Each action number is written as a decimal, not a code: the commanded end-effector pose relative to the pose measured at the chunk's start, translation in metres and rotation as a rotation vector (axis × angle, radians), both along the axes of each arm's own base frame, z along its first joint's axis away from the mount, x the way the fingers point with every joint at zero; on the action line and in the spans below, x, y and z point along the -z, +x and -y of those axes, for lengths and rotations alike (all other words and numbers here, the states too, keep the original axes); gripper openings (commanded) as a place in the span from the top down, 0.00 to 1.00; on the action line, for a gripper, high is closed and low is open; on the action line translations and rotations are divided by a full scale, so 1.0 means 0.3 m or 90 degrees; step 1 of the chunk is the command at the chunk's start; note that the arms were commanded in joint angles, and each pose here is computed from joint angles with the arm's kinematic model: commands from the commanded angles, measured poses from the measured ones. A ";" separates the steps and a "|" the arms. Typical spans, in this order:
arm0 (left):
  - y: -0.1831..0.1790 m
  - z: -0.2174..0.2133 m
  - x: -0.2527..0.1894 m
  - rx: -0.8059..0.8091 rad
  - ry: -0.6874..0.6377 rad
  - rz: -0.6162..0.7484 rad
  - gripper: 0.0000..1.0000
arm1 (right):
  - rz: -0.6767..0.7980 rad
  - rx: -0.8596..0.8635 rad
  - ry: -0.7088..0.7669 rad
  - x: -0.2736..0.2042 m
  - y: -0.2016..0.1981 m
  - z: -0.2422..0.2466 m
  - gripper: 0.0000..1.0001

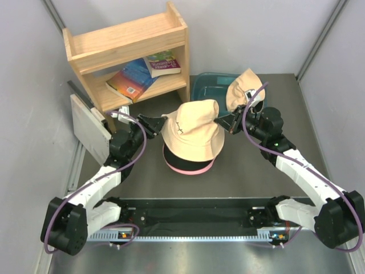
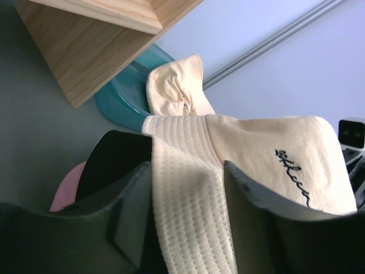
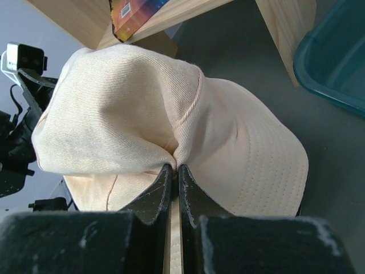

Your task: Stack the hats

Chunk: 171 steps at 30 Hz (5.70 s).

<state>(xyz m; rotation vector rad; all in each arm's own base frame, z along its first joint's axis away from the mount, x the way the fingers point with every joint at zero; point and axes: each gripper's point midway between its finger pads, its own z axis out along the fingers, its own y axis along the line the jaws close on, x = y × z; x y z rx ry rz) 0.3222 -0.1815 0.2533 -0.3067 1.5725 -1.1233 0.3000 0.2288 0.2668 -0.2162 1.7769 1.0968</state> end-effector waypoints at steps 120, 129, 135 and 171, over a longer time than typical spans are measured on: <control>0.277 0.076 0.333 0.025 0.220 -0.095 1.00 | -0.045 0.078 0.132 0.146 -0.090 0.183 0.24; 0.265 0.064 0.309 0.014 0.216 -0.086 1.00 | -0.034 -0.008 0.235 0.086 -0.046 0.109 0.21; 0.261 0.066 0.301 0.015 0.206 -0.082 1.00 | -0.078 -0.045 0.255 0.121 -0.034 0.038 0.26; 0.232 -0.028 0.404 -0.077 0.205 -0.126 1.00 | -0.331 0.080 0.037 0.644 -0.225 0.008 1.00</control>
